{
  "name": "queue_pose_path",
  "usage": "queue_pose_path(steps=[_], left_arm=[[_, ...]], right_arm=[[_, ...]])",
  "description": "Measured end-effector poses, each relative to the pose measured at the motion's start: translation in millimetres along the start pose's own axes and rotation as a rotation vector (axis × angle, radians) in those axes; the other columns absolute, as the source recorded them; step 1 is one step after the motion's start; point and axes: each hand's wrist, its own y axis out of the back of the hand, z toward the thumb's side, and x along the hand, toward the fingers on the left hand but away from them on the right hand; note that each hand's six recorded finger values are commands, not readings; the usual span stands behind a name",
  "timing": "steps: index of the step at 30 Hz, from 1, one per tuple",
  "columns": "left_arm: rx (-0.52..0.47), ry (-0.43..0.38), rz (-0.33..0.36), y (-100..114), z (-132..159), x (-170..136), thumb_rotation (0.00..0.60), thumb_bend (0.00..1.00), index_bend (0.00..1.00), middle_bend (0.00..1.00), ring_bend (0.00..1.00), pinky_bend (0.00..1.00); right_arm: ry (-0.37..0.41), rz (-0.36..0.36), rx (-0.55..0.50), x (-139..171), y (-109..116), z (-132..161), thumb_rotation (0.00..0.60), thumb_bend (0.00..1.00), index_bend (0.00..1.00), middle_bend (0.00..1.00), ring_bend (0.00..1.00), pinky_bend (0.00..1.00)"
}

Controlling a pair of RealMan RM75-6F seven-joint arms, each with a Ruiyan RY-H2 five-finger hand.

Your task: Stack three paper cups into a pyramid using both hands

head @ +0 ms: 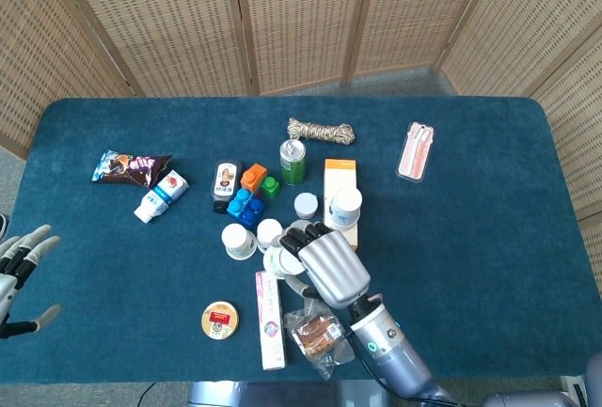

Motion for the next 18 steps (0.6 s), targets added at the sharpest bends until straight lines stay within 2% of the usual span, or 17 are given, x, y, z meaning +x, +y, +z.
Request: queue_pose_path(steps=[18], left_arm=[[-0.02, 0.0, 0.0, 3.4, -3.2, -0.1, 0.6, 0.31, 0.07, 0.0, 0.0, 0.0]], right_arm=[[0.004, 0.027, 0.086, -38.5, -18.0, 21.2, 0.6, 0.35, 0.34, 0.44, 0.29, 0.43]])
